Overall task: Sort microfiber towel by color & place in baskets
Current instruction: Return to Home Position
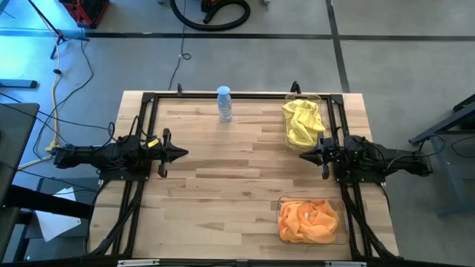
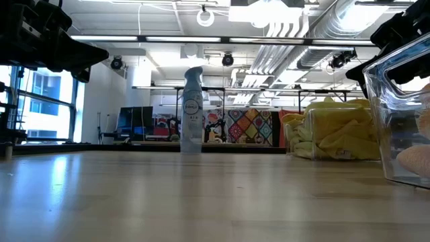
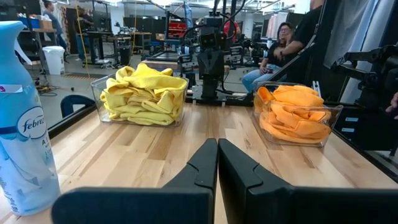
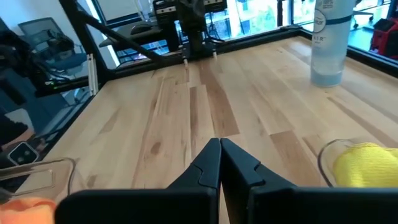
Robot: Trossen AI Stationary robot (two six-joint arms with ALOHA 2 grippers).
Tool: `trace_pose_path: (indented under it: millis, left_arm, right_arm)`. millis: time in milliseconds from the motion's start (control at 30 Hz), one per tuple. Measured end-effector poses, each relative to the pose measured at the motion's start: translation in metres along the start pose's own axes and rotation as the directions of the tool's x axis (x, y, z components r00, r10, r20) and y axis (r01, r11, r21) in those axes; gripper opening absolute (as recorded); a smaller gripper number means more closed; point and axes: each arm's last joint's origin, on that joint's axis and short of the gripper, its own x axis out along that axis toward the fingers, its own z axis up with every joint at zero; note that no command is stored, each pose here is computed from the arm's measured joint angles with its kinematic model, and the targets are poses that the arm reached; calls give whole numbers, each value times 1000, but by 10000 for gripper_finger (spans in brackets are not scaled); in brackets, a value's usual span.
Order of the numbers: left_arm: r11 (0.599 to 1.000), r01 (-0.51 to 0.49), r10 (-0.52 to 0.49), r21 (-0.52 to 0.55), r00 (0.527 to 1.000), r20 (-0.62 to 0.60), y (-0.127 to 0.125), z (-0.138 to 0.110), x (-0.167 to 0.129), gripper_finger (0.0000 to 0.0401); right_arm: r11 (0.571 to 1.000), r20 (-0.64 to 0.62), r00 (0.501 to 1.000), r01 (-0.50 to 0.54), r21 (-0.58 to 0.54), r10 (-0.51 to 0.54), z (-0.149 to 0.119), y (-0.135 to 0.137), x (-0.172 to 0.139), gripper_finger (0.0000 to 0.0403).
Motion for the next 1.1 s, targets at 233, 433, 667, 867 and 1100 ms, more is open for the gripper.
trace_pose_path:
  millis: [233, 433, 667, 867, 1100]
  left_arm:
    - [1000, 0, 0, 0, 1000, 0, 0, 0, 0, 1]
    - [1000, 0, 0, 0, 1000, 0, 0, 0, 0, 1]
    - [1000, 0, 0, 0, 1000, 0, 0, 0, 0, 1]
    - [1000, 0, 0, 0, 1000, 0, 0, 0, 0, 1]
    - [1000, 0, 0, 0, 1000, 0, 0, 0, 0, 1]
  right_arm:
    - [1000, 0, 1000, 3, 6, -3, 0, 0, 0, 0]
    - [1000, 0, 1000, 3, 3, -3, 0, 0, 0, 0]
    - [1000, 1, 1000, 4, 1, -4, 0, 0, 0, 0]
    - [1000, 1, 1000, 6, 0, -6, 0, 0, 0, 0]
    - [1000, 2, 1000, 6, 0, -6, 0, 0, 0, 0]
